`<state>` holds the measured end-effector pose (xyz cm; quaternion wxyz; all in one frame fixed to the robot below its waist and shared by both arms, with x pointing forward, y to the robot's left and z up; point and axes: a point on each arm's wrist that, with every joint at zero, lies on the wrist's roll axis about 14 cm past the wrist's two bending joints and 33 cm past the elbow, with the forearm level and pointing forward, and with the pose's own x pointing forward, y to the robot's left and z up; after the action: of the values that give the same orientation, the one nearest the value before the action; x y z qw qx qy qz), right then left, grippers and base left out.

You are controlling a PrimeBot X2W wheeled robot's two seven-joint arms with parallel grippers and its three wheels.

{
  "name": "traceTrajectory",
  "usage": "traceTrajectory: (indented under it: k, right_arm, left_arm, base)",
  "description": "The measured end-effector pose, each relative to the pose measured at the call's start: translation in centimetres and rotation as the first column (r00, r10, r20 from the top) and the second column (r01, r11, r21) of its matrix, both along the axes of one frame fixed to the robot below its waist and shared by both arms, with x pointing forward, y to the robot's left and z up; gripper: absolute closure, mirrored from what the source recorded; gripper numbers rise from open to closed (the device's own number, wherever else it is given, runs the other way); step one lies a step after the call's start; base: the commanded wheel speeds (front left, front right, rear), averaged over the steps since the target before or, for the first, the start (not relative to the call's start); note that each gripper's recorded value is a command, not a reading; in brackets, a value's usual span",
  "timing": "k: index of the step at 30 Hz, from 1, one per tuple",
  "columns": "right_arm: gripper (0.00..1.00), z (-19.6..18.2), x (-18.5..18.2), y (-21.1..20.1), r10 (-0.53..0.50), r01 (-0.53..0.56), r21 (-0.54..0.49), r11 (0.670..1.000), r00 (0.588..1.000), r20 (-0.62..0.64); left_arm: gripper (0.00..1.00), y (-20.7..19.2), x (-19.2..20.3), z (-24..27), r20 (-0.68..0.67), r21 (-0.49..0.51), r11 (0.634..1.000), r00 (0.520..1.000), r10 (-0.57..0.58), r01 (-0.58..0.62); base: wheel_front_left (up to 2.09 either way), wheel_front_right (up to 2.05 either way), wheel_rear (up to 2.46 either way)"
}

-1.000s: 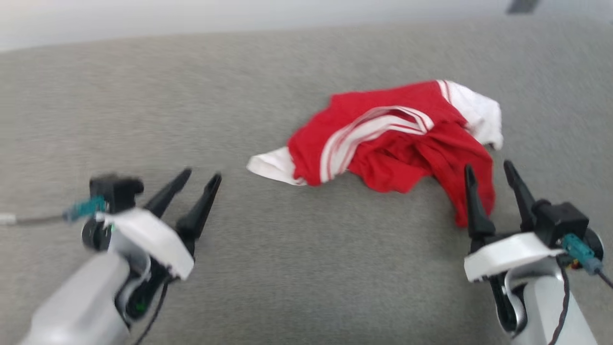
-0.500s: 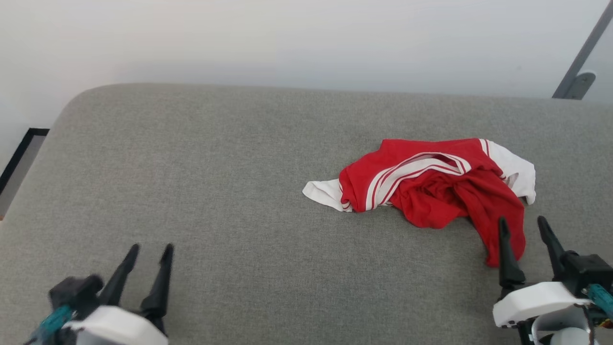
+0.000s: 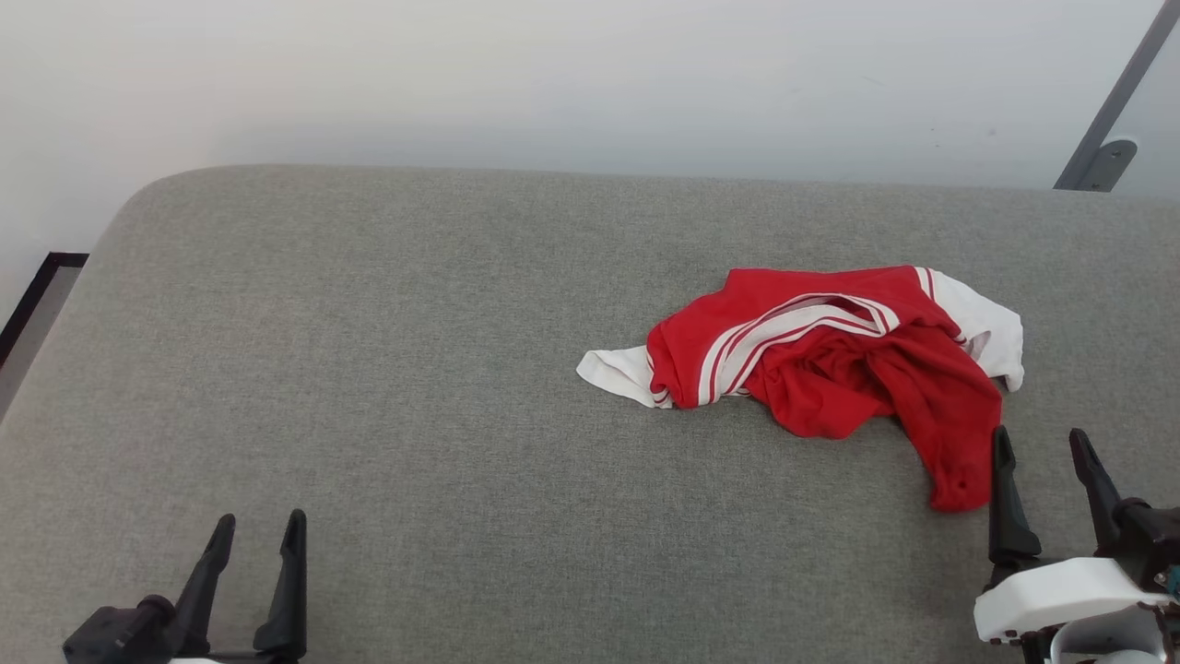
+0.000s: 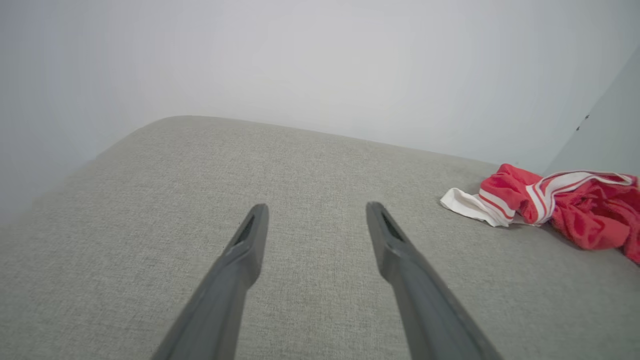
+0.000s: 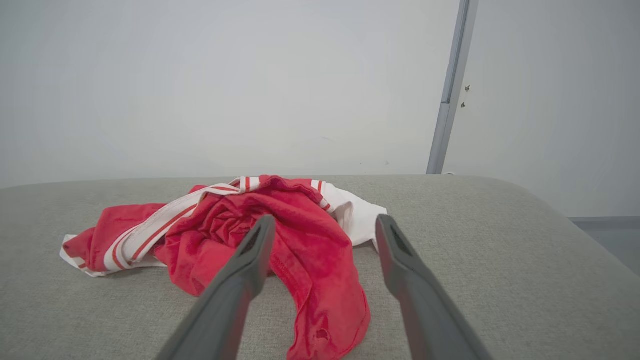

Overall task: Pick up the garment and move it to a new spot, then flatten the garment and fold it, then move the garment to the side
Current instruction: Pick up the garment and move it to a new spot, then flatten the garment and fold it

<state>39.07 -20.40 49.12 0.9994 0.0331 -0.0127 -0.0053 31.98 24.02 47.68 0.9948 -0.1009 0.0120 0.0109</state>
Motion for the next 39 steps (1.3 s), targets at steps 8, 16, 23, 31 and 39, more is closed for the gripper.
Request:
traceTrajectory:
  k: [8, 16, 23, 31, 39]
  right_arm:
    - [0.00, -0.5, 0.4, -0.1, -0.001, 0.001, -0.019, 1.000, 1.000, -0.031]
    - [0.00, -0.8, 3.4, -0.8, 0.038, -0.057, -0.148, 0.987, 0.992, -0.124]
    - [0.00, -0.5, 7.4, -2.4, 0.070, -0.153, -0.311, 0.938, 0.962, -0.264]
    - [0.00, -1.4, 10.1, -2.7, 0.098, -0.296, -0.410, 0.863, 0.894, -0.438]
    - [0.00, -5.0, 11.9, -1.3, 0.149, -0.470, -0.418, 0.777, 0.784, -0.603]
  left_arm:
    - [0.00, -0.4, 0.4, -0.2, -0.007, -0.009, 1.000, 1.000, -0.007, 0.007]
    - [0.00, -1.7, 1.9, -1.2, -0.032, -0.041, 0.999, 0.999, -0.030, 0.028]
    - [0.00, -3.1, 3.4, -2.7, -0.075, -0.079, 0.995, 0.995, -0.062, 0.056]
    - [0.00, -3.8, 4.6, -3.4, -0.093, -0.096, 0.992, 0.992, -0.085, 0.076]
    - [0.00, -3.7, 5.7, -4.6, -0.126, -0.105, 0.991, 0.988, -0.091, 0.078]
  base:
    - [0.00, 0.00, 0.00]
    - [0.00, 0.00, 0.00]
    - [0.00, 0.00, 0.00]
    - [0.00, 0.00, 0.00]
    - [0.00, 0.00, 0.00]
